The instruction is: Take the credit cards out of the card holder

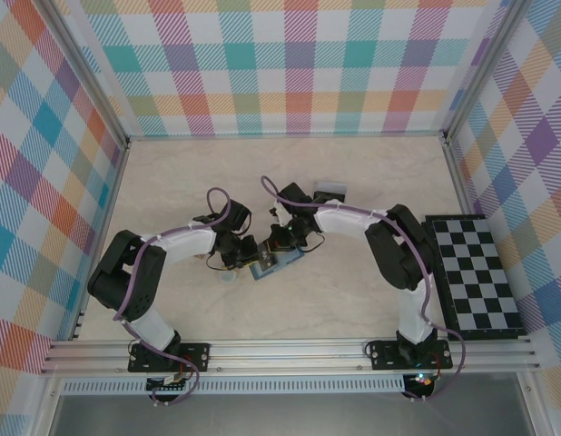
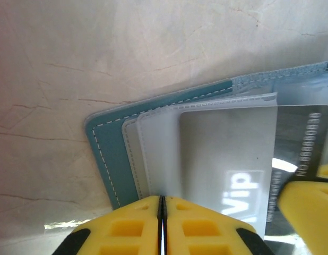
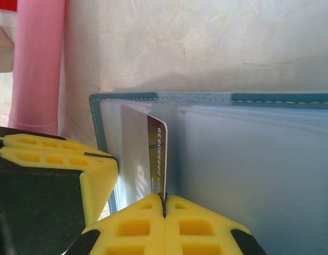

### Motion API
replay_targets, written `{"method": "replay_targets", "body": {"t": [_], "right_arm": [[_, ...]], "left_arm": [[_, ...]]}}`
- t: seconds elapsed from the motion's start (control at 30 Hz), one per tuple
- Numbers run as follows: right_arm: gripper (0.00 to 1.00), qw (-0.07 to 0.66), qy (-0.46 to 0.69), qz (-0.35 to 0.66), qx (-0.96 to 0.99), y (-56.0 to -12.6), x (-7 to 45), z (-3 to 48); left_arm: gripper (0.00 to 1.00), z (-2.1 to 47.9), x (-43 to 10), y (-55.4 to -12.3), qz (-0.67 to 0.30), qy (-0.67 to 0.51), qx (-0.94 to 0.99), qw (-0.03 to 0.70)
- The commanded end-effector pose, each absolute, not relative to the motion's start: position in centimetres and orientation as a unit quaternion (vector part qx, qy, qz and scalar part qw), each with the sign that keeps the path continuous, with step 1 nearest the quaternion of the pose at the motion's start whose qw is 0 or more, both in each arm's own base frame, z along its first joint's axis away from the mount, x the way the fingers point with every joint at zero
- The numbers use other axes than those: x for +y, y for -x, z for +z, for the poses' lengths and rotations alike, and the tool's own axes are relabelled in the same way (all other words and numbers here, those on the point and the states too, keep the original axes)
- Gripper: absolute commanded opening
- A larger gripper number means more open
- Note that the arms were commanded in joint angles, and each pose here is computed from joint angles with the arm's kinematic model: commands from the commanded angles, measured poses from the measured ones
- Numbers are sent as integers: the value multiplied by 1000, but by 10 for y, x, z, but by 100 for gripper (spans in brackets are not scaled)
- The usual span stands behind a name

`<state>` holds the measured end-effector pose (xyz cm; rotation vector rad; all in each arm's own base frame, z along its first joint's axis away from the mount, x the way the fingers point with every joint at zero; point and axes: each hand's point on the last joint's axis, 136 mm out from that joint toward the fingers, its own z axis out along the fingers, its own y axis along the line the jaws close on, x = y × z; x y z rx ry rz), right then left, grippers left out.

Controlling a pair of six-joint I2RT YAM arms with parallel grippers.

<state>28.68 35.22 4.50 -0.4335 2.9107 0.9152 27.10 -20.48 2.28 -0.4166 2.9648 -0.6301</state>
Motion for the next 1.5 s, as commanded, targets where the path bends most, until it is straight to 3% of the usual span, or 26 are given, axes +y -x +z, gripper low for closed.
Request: {"method": "replay_targets", "body": {"t": [0.0, 0.3, 0.53, 0.73, 1.07, 1.27, 1.47], "right_arm": [[1, 63, 131, 266, 953, -300, 324, 52], [0, 122, 134, 266, 947, -312, 301, 88], [0, 234, 153, 272, 921, -323, 279, 146], [0, 300, 142, 252, 909, -332, 247, 176], [0, 388, 191, 164, 887, -354, 189, 194], [0, 449, 269, 109, 845, -383, 180, 212], [0, 438, 378, 107, 808, -404, 196, 216]], "left_arm": [[13, 15, -199, -260, -180, 129, 975, 19], [18, 27, -204, -264, -193, 126, 973, 24], [42, 80, -216, -274, -237, 107, 964, 60], [54, 114, -191, -280, -192, 107, 969, 115], [83, 129, -133, -278, -151, 161, 960, 172], [94, 133, -120, -275, -147, 165, 957, 190], [100, 132, -118, -272, -159, 166, 954, 192]]}}
